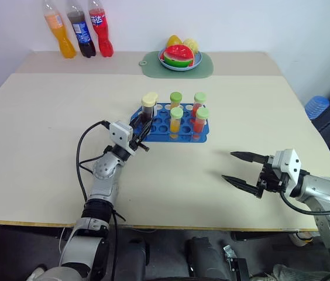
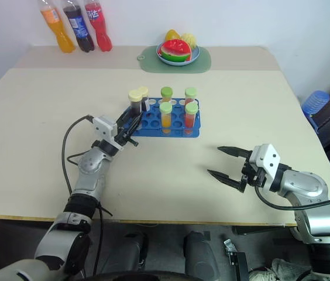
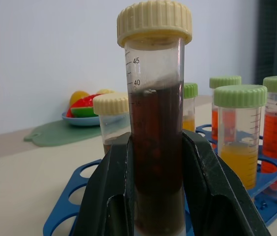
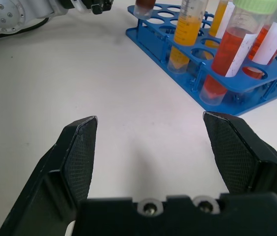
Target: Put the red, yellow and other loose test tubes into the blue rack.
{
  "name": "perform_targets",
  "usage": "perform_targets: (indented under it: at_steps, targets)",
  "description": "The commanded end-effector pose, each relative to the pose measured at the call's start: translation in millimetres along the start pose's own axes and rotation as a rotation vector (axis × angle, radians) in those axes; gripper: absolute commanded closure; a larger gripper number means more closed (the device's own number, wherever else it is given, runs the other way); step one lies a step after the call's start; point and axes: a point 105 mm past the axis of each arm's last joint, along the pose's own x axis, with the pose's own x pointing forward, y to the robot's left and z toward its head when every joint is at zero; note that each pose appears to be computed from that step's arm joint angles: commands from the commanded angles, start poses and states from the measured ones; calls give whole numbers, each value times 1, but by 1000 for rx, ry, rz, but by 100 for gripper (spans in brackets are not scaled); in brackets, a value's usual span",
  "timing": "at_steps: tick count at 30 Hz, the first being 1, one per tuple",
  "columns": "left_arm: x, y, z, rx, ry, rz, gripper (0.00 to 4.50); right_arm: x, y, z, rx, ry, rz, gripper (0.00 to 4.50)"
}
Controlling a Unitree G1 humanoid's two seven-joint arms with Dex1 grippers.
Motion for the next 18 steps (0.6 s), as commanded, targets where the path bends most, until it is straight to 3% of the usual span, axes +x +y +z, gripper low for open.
perform_targets:
  at_steps: [1,18]
  targets:
    - [5,0,1,28,-6,-2,373,-1,-1,13,-39,-34,-3,68]
    - [20,-15,-2,27,-9,-47,373,1,0,11,-41,-37,-21,68]
